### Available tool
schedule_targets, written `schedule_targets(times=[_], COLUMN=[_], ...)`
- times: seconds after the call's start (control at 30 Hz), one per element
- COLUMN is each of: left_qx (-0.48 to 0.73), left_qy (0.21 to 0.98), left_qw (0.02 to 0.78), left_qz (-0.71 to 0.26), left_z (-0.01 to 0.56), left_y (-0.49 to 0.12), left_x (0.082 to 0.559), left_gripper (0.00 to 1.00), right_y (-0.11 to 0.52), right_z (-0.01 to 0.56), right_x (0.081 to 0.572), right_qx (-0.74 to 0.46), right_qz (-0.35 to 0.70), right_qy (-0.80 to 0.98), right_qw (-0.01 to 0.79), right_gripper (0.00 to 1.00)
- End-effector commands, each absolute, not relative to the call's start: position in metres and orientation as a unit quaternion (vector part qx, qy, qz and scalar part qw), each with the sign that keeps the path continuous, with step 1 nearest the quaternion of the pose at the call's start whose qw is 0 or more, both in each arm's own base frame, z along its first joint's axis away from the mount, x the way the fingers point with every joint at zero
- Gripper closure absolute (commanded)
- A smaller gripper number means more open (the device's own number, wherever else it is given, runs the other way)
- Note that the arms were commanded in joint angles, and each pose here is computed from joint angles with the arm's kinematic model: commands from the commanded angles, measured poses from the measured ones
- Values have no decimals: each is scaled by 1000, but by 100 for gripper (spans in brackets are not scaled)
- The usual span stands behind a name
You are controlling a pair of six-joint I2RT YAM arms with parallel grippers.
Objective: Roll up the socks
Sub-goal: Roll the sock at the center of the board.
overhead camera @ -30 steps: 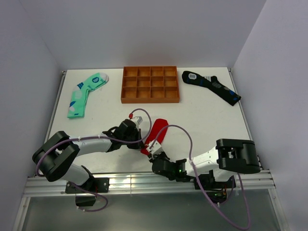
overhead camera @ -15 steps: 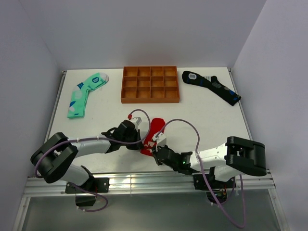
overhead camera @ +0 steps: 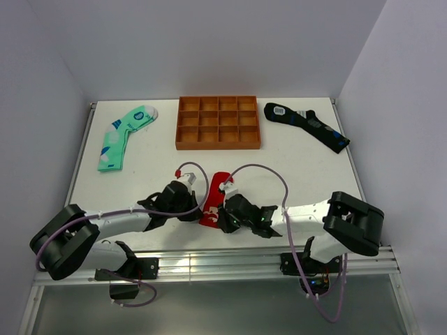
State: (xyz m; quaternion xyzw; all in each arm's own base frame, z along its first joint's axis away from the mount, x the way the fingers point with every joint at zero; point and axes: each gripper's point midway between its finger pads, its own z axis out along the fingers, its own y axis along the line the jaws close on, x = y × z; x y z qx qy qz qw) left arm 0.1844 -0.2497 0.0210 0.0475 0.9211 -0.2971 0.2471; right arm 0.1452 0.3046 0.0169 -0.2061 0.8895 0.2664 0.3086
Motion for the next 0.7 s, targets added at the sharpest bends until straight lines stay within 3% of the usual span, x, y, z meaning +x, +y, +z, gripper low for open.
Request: schedule_targets(times=[0.0, 0.47, 0.67], left_qx=[21, -37, -52], left_qy=[906, 890, 880], left_qw=[283, 301, 326], left_qz=[-314, -339, -341], left_z=[35, 31, 34], left_y=[-250, -242, -236], left_x=[194, 190, 194], left_gripper=[99, 100, 91], right_y=[288, 261, 257], right_z=[-5, -15, -22], right_x=[129, 137, 133], right_qx=[-204, -171, -167], right_qz=[251, 225, 204], right_qy=[920, 945, 956], right_qw=[219, 163, 126], right_gripper=[80, 85, 86])
